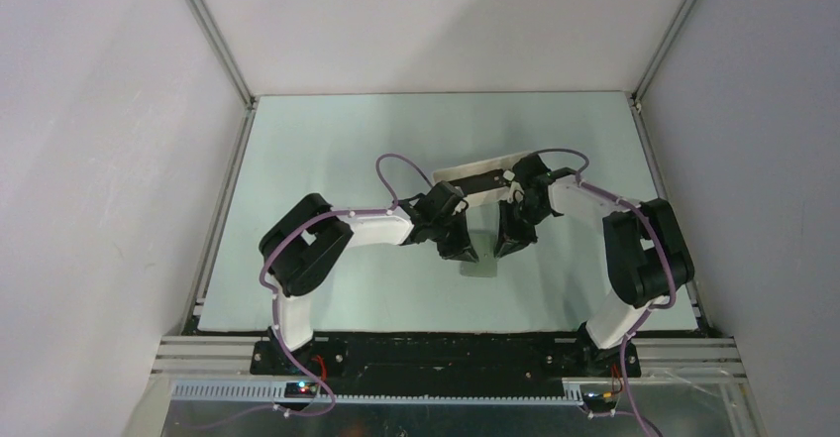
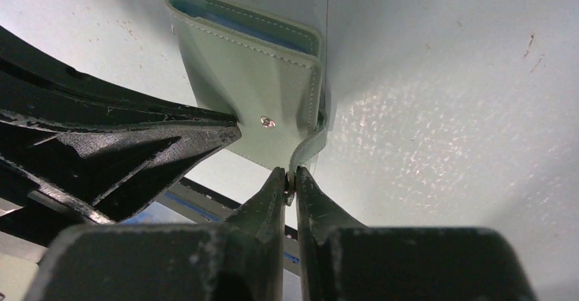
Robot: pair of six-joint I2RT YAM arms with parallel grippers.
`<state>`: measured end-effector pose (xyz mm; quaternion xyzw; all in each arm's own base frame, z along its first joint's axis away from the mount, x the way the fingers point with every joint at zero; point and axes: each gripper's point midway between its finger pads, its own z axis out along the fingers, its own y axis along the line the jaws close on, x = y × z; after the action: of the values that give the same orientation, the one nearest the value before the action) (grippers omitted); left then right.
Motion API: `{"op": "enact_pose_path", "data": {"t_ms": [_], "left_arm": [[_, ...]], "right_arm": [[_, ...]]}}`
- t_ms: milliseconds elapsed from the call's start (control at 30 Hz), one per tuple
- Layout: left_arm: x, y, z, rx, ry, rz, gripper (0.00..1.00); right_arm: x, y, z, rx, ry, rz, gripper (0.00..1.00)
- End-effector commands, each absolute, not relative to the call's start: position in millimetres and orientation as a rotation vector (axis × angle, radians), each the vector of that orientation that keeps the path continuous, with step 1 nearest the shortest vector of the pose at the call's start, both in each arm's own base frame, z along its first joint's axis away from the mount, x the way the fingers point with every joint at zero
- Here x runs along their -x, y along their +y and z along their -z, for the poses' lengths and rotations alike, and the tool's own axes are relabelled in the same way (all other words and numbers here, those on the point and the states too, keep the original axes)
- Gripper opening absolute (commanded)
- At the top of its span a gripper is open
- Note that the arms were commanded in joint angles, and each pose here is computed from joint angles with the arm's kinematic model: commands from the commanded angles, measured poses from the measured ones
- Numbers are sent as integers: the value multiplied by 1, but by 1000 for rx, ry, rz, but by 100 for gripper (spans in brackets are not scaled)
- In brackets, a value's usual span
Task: Put the credit cards into the card holder
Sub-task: Close the card holder at the center of the board.
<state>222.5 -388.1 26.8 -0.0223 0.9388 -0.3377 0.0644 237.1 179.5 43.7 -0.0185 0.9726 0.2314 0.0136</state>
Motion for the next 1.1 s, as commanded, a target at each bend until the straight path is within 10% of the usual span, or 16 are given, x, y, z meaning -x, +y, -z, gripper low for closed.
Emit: {"op": "enact_pose_path", "data": {"t_ms": [0, 300, 700, 1067], "left_arm": [[-223, -384, -9, 60, 2861, 944, 0], [-220, -386, -8, 40, 2877, 933, 0], [-221, -389, -22, 3, 2848, 967, 0], [-239, -395, -79, 44, 2655, 1245, 15]], "right_arm": [[-248, 186, -53, 80, 2991, -719, 7], [-253, 205, -47, 57, 2990, -825, 7], [-262, 222, -56, -4, 2936, -972, 52], [-268, 214, -53, -106, 2896, -1017, 34]]}}
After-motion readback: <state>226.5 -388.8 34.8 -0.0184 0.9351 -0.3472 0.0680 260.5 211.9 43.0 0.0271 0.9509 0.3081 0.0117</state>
